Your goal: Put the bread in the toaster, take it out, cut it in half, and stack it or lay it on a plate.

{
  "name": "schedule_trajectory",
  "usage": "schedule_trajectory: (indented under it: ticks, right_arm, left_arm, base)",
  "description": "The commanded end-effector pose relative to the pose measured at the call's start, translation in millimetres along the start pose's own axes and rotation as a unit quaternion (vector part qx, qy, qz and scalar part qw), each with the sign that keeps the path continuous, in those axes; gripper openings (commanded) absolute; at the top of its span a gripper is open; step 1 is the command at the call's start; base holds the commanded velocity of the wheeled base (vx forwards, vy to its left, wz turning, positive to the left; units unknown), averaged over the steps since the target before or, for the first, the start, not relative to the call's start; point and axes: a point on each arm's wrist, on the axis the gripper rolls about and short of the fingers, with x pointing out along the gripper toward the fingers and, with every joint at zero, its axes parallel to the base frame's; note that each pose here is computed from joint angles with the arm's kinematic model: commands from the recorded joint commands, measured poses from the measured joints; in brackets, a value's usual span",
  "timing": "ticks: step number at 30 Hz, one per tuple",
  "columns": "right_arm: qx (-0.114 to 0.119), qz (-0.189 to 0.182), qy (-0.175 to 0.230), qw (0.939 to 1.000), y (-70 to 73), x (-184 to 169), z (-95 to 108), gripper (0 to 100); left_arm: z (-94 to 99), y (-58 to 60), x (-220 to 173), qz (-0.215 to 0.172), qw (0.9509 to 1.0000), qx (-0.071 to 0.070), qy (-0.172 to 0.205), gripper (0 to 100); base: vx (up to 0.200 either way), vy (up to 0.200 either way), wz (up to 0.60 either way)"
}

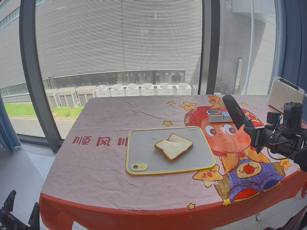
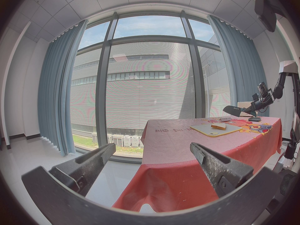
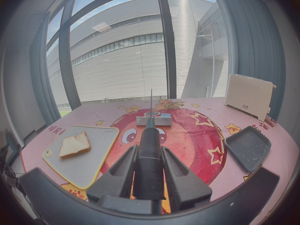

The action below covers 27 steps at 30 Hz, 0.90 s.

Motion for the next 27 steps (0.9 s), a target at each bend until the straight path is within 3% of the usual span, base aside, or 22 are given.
schedule_trajectory:
  ticks: [1,9,27]
  right_arm:
    - [-0.002,0.015,-0.029,0.9995,5.6,-16,9,0]
    - [-0.014,0.052,-0.047,0.9975,21.4,-36,10,0]
    - [-0.029,0.083,-0.054,0.9946,32.4,-50,7,0]
  left_arm:
    - [-4.5,0.0,1,0.000,1.0000,0.000,0.008,100]
    - [-4.5,0.0,1,0.000,1.0000,0.000,0.008,100]
    - [-4.5,0.0,1,0.000,1.0000,0.000,0.008,100]
  base:
    - [0.000,0.000,0.00]
    - [0.000,0.000,0.00]
    - [0.000,0.000,0.00]
